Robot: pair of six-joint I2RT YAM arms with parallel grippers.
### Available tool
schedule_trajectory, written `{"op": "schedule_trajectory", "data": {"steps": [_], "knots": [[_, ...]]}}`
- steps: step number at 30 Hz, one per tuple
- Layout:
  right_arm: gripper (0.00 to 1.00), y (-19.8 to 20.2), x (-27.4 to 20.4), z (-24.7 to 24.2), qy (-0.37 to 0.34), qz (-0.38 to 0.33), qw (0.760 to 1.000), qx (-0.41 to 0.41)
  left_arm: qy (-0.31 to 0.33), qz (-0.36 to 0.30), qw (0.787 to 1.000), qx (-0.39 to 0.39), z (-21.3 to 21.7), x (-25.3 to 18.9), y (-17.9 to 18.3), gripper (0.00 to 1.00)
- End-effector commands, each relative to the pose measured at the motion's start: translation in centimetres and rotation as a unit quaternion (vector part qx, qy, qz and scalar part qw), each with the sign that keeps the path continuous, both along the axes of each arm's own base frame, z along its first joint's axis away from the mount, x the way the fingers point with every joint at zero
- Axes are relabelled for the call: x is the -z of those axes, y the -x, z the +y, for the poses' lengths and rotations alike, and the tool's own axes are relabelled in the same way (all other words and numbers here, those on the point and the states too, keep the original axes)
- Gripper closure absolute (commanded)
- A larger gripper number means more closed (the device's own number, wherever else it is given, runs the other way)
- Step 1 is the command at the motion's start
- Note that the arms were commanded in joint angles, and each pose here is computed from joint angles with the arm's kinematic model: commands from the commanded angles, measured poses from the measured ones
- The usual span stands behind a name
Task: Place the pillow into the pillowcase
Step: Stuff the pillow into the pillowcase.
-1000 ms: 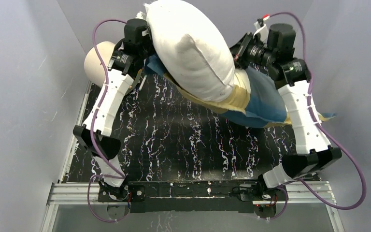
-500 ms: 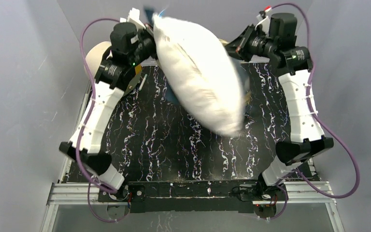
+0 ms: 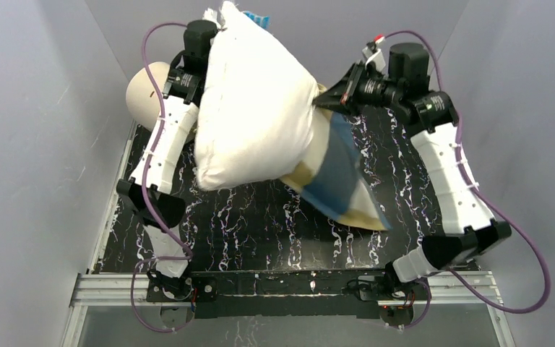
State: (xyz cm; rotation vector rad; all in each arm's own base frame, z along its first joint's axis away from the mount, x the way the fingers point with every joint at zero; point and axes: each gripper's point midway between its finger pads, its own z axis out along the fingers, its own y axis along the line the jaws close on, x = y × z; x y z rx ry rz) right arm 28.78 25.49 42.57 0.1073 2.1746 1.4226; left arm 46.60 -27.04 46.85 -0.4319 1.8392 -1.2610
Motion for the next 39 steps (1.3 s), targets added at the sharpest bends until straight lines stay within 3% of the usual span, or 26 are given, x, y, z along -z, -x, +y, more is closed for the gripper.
{"op": "schedule_trajectory", "data": {"steps": [1, 3, 6, 9, 12, 14, 16, 19, 22, 25, 28, 30, 33, 39], "knots": [[0.99, -4.3, -11.3, -2.2, -0.108, -0.139, 0.984, 0.028, -0.031, -0.04, 0.997, 0.051, -1.0, -2.1, 8.9, 1.0], [0.99, -6.9, -9.1, -2.7, -0.077, -0.102, 0.99, 0.065, -0.032, -0.043, 0.996, 0.068, -0.5, -2.1, 12.5, 1.0], [0.99, -5.6, -5.2, -1.5, -0.033, -0.072, 0.996, 0.05, -0.007, -0.085, 0.995, 0.052, 0.9, -5.5, 14.4, 1.0], [0.99, -1.5, -3.5, 0.0, -0.028, -0.077, 0.996, 0.015, -0.019, -0.099, 0.994, 0.027, 0.2, -7.7, 10.2, 1.0], [0.99, 2.6, -4.8, -0.2, -0.057, -0.106, 0.992, -0.022, 0.02, -0.082, 0.996, 0.038, -0.9, -7.7, 5.3, 1.0], [0.99, 3.7, -7.9, -0.7, -0.08, -0.15, 0.985, -0.022, 0.023, -0.053, 0.998, 0.041, -0.6, -5.4, 3.0, 1.0], [0.99, 2.5, -10.5, -1.2, -0.086, -0.173, 0.981, -0.006, -0.014, -0.017, 1.0, 0.022, 1.0, -1.6, 1.9, 1.0], [0.99, -1.4, -12.3, -1.7, -0.095, -0.173, 0.98, 0.013, -0.042, -0.016, 0.999, 0.005, 2.8, -0.7, 4.1, 1.0], [0.99, -5.9, -9.5, -1.3, -0.058, -0.125, 0.99, 0.036, -0.023, -0.058, 0.998, 0.031, 3.1, -4.7, 8.5, 1.0], [0.99, -4.3, -6.9, 1.1, -0.033, -0.09, 0.995, 0.001, 0.033, -0.141, 0.989, 0.023, 4.2, -11.9, 11.7, 1.0], [0.99, -1.1, -8.2, 2.6, -0.074, -0.096, 0.992, -0.024, 0.069, -0.186, 0.98, 0.007, 4.1, -15.6, 10.1, 1.0], [0.99, 0.1, -10.2, 2.1, -0.104, -0.117, 0.987, -0.02, 0.076, -0.17, 0.982, 0.008, 3.2, -14.6, 7.9, 1.0], [0.99, -1.5, -12.3, 0.1, -0.11, -0.143, 0.983, 0.031, 0.068, -0.115, 0.99, 0.042, 1.2, -10.6, 6.8, 1.0], [0.99, -9.4, -12.0, -4.2, -0.115, -0.12, 0.98, 0.106, 0.008, -0.108, 0.992, 0.061, 0.4, -6.9, 15.3, 1.0]]}}
